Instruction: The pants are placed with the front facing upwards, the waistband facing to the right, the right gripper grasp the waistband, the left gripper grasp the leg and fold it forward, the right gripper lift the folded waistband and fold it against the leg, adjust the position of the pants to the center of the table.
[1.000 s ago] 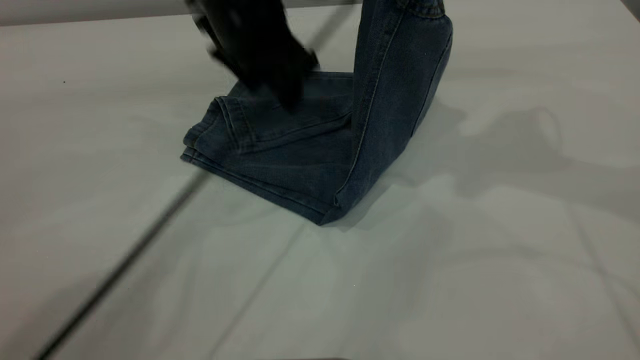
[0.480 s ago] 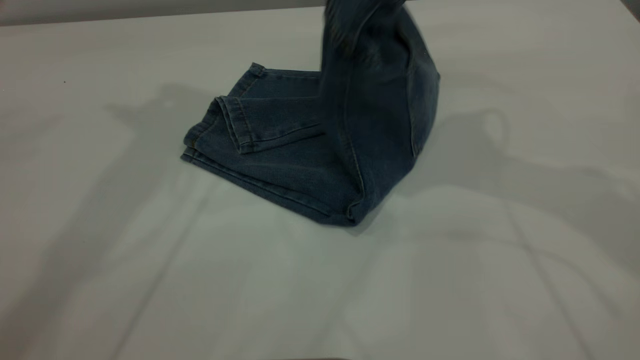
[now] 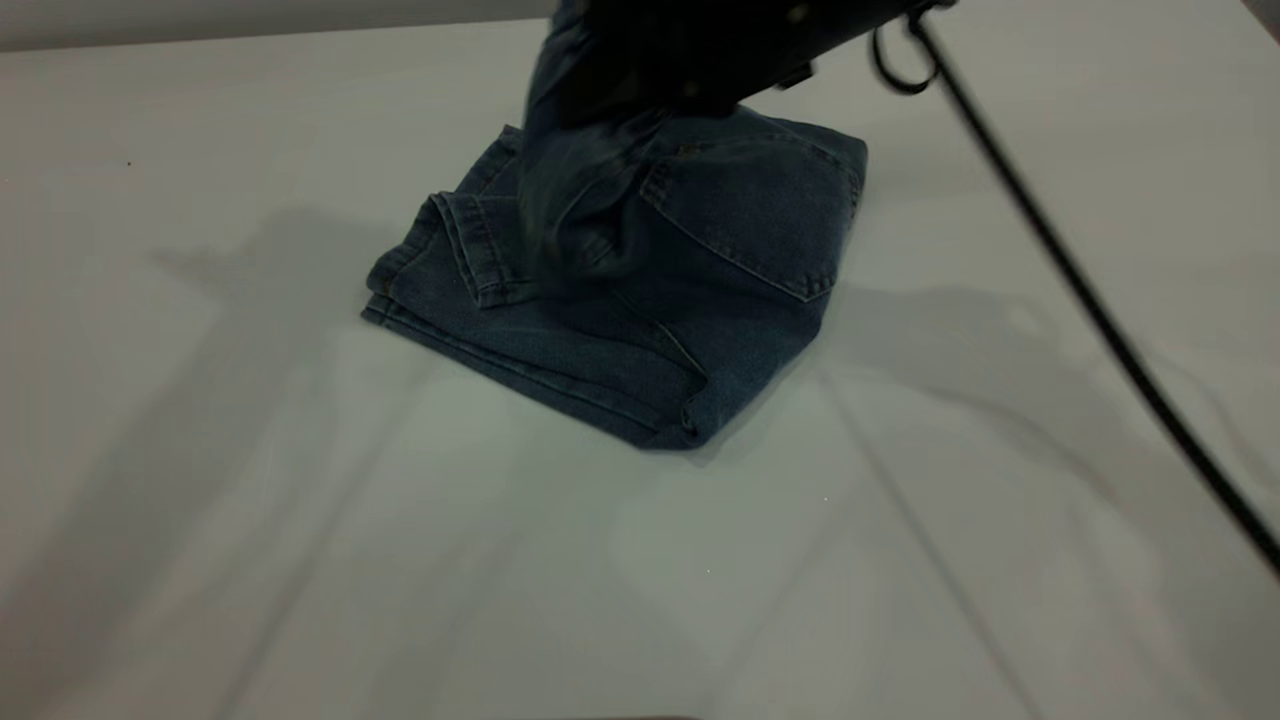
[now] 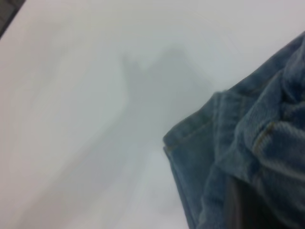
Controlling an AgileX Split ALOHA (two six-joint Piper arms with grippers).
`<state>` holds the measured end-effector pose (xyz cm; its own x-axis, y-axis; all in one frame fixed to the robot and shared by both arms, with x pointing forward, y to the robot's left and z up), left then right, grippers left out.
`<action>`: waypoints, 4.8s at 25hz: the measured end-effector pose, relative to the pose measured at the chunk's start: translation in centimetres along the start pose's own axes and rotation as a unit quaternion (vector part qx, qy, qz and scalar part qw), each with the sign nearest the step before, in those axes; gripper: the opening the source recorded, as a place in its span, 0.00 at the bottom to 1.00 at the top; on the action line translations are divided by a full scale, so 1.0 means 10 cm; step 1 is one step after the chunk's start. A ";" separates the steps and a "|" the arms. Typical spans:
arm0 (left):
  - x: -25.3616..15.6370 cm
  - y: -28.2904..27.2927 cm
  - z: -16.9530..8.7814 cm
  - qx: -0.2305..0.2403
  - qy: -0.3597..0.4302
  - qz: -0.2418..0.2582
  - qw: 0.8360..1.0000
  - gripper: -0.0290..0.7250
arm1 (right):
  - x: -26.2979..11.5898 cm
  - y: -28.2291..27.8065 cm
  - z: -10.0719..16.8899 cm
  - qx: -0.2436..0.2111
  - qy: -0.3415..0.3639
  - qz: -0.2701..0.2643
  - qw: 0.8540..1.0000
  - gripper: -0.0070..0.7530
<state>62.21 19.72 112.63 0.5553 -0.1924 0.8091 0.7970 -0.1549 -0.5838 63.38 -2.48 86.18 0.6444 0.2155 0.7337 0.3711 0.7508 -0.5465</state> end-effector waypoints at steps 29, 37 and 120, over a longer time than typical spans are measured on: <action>-0.08 0.01 -0.04 -0.015 -0.019 0.023 0.999 0.65 | 0.34 0.72 0.54 -0.172 0.265 0.212 0.925 0.66; -0.09 0.01 -0.10 -0.034 -0.037 0.028 0.998 0.64 | -0.04 1.03 0.12 -0.244 0.488 0.186 0.817 0.65; -2.89 -1.86 -0.13 -0.069 -0.066 0.158 0.983 0.64 | -1.30 -3.65 1.59 -0.157 -0.147 0.180 0.960 0.49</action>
<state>31.05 26.93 99.97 0.8028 -0.1251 0.5830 0.5457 -0.2397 -0.8029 30.84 -22.75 103.03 0.5701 0.6271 0.5307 0.3718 0.3791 -0.8474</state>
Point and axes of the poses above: a point on each arm's last joint axis where the gripper is mounted, y pointing out along that axis toward the gripper, z along the wrist's bending axis when the last joint is at zero, x = y × z, the point moved 5 cm from there along y, pointing out along that axis toward the gripper, and after that the axes turned 9 degrees about -y, right-handed, at the moved point
